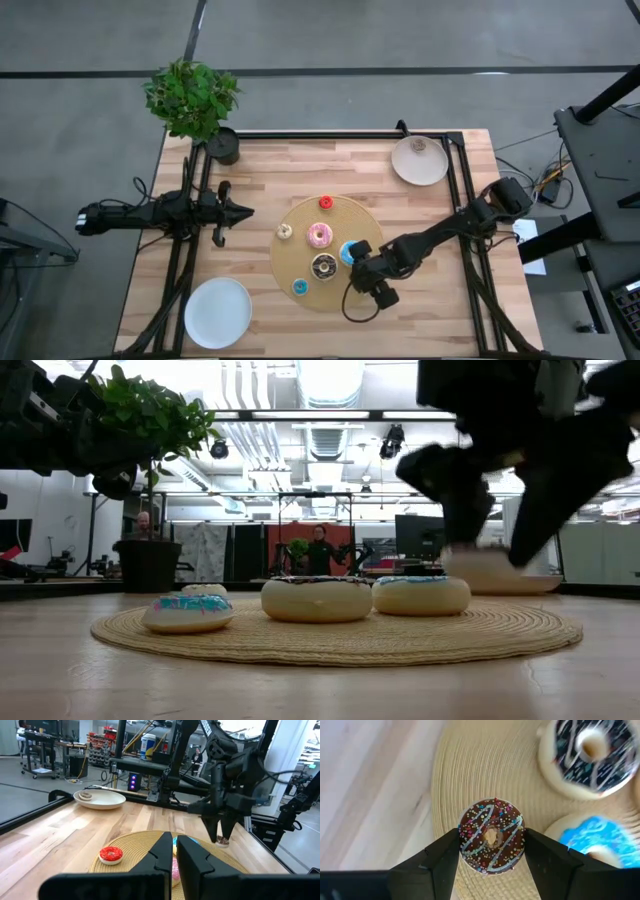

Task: Pick & Place donuts
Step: Put the small brown donut on the gray plate

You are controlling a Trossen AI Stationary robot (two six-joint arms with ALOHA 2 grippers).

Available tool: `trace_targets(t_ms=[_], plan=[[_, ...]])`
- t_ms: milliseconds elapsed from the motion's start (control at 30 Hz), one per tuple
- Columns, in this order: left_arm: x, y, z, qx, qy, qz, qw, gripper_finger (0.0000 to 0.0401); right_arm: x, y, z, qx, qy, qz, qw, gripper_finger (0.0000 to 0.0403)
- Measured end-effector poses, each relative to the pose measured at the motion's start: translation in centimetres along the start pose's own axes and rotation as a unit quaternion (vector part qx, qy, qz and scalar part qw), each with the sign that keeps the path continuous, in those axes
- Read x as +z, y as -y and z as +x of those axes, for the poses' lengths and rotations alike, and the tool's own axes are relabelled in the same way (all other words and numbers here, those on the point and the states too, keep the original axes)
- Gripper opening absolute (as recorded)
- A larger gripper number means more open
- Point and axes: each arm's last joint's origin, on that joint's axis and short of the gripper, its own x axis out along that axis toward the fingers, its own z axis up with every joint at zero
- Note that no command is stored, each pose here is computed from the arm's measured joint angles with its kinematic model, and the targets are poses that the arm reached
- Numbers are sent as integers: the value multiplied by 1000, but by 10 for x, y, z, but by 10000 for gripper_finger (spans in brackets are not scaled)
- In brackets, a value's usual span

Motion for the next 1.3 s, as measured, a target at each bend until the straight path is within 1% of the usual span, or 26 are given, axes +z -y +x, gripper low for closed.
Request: trace_targets(t_ms=[200, 400, 633, 900, 1167, 1300], plan=[[0, 0, 0, 0, 0, 0, 1000, 0, 11, 11, -22, -8, 38, 12, 999, 205], [0, 0, 0, 0, 0, 0, 1000, 0, 9, 33, -39, -24, 51, 39, 998, 205], [0, 0, 0, 0, 0, 0, 1000, 0, -7, 67, -57, -51, 32, 70, 996, 205], [0, 0, 0, 0, 1, 0, 1000, 0, -25, 110, -75, -87, 30, 114, 989, 206], [0, 0, 0, 0, 1, 0, 1000, 0, -46, 156, -84, -124, 25, 184, 975, 206], [0, 0, 0, 0, 1, 0, 1000, 0, -59, 178, -90, -143, 24, 232, 962, 206]])
